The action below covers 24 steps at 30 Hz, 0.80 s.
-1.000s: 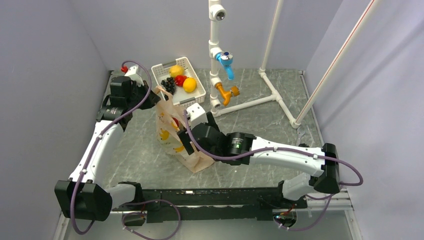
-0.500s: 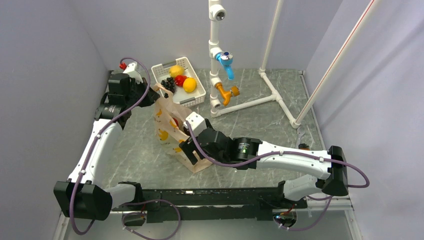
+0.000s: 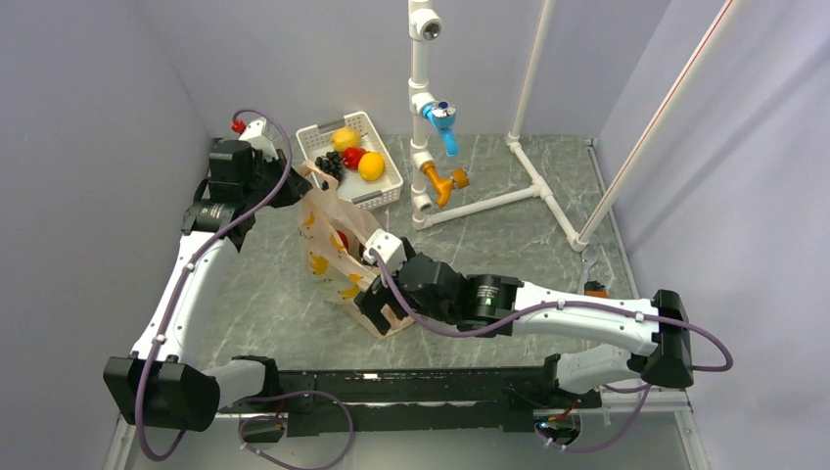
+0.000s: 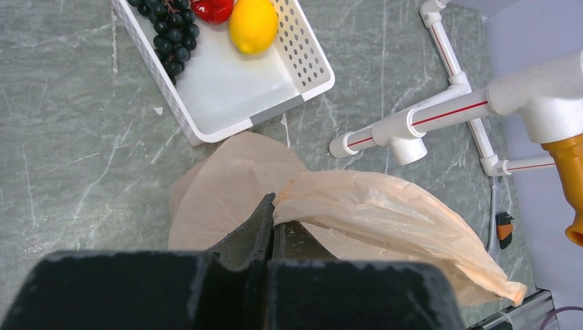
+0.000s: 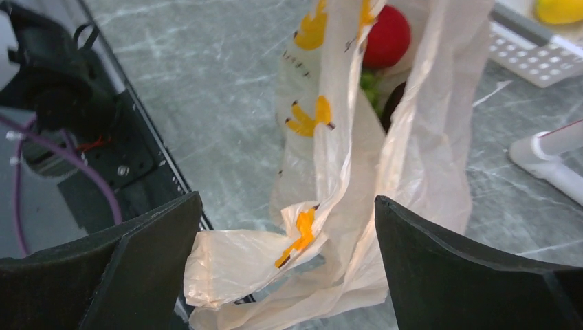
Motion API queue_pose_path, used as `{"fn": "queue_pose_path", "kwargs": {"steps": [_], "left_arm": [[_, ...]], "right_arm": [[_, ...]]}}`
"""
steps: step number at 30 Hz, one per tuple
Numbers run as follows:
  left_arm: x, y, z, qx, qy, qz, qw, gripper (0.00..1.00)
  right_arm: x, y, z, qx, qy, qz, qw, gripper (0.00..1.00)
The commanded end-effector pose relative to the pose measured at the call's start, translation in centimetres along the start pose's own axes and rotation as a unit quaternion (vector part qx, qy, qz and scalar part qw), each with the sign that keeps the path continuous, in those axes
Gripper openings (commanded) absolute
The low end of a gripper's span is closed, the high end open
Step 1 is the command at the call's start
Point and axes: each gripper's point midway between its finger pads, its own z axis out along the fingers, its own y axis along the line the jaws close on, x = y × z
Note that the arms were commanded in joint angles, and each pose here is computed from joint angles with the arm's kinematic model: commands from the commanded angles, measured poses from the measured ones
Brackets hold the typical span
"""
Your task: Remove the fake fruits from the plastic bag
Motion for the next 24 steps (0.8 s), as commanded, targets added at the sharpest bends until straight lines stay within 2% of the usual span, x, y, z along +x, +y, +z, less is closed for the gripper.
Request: {"fn": "queue_pose_path", "kwargs": {"steps": [1, 5, 10, 12, 13, 17, 21, 24], "left_arm": [[-1.3, -0.9, -0.8, 0.013, -0.024, -0.006, 1.0, 0.0], [-0.7, -0.6, -0.8, 0.008, -0.018, -0.005, 1.0, 0.0], [-0.5, -0.3, -1.0, 0.002, -0.016, -0.004, 1.0, 0.0], [-0.3, -0.2, -1.0, 0.0, -0.015, -0.004, 1.0, 0.0], [-0.3, -0.2, -1.0, -0.001, -0.014, -0.004, 1.0, 0.0], [-0.2, 0.1, -1.1, -0.007, -0.014, -0.002, 1.0, 0.0], [-0.6, 0.0, -1.2, -0.008, -0.02, -0.005, 1.0, 0.0], [-1.2, -0.4, -1.4, -0.003, -0.033, -0.008, 0.999, 0.0]], "right_arm": [[0.8, 2.3, -0.4, -0.066, -0.031, -0.02, 0.997, 0.99], [1.1, 1.8, -0.8, -0.056, -0.049, -0.046, 0.996, 0.99], [0.8, 3.8, -1.4, -0.114, -0.067, -0.069, 0.989, 0.99], [1.0, 3.3, -0.9, -0.09, -0.064, -0.07, 0.991, 0.98], [1.1, 2.8, -0.7, -0.07, -0.059, -0.067, 0.994, 0.94], [1.3, 0.5, -0.8, 0.001, -0.053, -0.043, 0.998, 0.67], [1.2, 0.3, -2.4, -0.013, -0.082, -0.023, 0.996, 0.47], [1.2, -0.7, -3.4, 0.003, -0.099, -0.007, 0.995, 0.26]]}}
